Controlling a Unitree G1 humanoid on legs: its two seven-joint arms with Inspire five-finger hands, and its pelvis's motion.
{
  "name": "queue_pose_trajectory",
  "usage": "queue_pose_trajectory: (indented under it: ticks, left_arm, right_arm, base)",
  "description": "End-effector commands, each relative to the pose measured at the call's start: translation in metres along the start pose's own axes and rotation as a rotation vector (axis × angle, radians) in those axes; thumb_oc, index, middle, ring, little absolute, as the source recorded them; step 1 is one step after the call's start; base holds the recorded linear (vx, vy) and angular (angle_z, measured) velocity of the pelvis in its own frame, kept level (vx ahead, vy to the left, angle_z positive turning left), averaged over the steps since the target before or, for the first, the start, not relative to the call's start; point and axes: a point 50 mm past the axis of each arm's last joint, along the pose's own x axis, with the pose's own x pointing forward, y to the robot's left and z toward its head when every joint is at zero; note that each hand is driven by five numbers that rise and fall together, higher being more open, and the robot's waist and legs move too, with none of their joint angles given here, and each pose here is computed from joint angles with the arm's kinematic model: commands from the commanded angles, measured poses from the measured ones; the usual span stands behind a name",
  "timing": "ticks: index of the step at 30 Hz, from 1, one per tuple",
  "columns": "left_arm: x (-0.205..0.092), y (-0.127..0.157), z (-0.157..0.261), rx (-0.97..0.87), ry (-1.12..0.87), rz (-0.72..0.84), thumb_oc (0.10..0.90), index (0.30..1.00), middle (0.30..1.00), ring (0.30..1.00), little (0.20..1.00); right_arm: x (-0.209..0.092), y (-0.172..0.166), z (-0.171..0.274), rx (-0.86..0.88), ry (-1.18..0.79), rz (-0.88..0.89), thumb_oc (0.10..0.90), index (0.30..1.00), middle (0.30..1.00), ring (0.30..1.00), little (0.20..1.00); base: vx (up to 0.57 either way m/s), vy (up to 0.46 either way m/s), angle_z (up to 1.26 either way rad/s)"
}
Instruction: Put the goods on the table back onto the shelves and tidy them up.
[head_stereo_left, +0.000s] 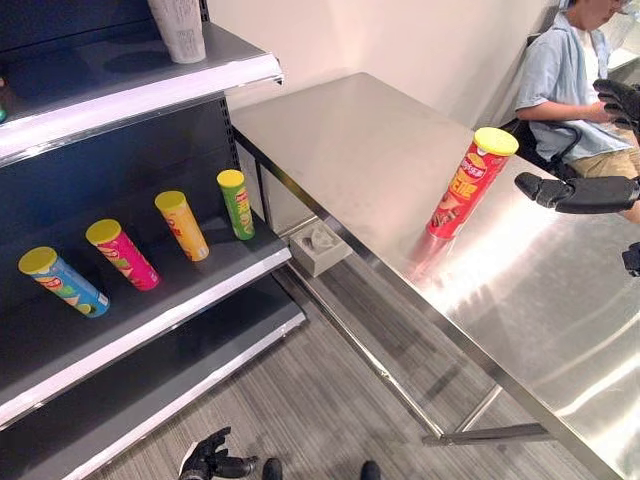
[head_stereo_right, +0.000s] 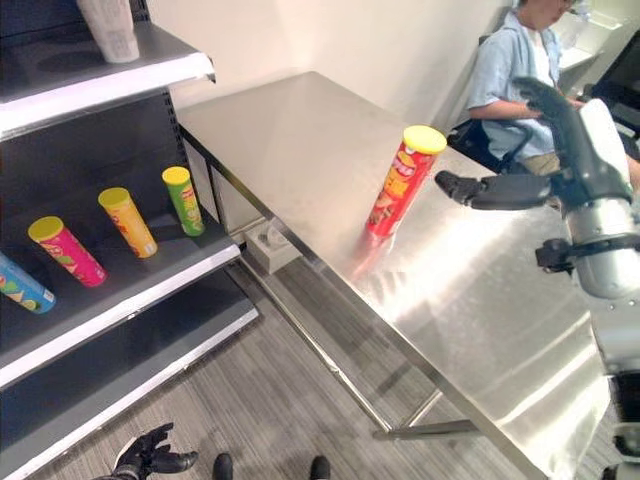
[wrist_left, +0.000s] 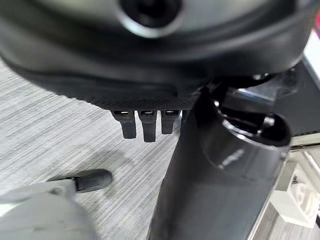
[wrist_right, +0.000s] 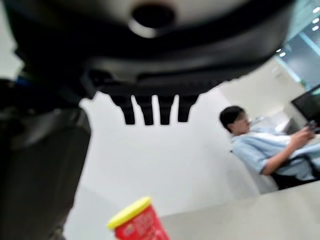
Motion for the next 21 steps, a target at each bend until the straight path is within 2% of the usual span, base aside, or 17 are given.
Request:
queue_pose_trajectory:
  ticks: [1, 8, 21]
  left_arm:
    - [0.003, 0.009, 0.013, 0.057, -0.045, 0.015, 0.800, 0.900, 0.900, 0.900, 0.900]
    - [-0.003, 0.010, -0.001, -0.038, -0.018, 0.037, 0.800, 0.900, 0.900, 0.900, 0.900]
    - [-0.005, 0.012, -0.008, -0.049, 0.004, 0.051, 0.800, 0.900, 0.900, 0.900, 0.900]
  right_arm:
    - [0.015, -0.033, 0.011, 0.079, -0.042, -0.227, 0.800, 0.900, 0.900, 0.900, 0.900]
    - [0.004, -0.030, -0.022, 0.209, 0.082, -0.334, 0.800, 0.900, 0.900, 0.900, 0.900]
    - [0.013, -0.022, -0.029, 0.301, 0.133, -0.352, 0.800, 0.900, 0.900, 0.900, 0.900]
  base:
    - [0.04, 0.002, 0.03]
    - [0.02, -0.016, 0.11]
    - [0.02, -0.019, 0.12]
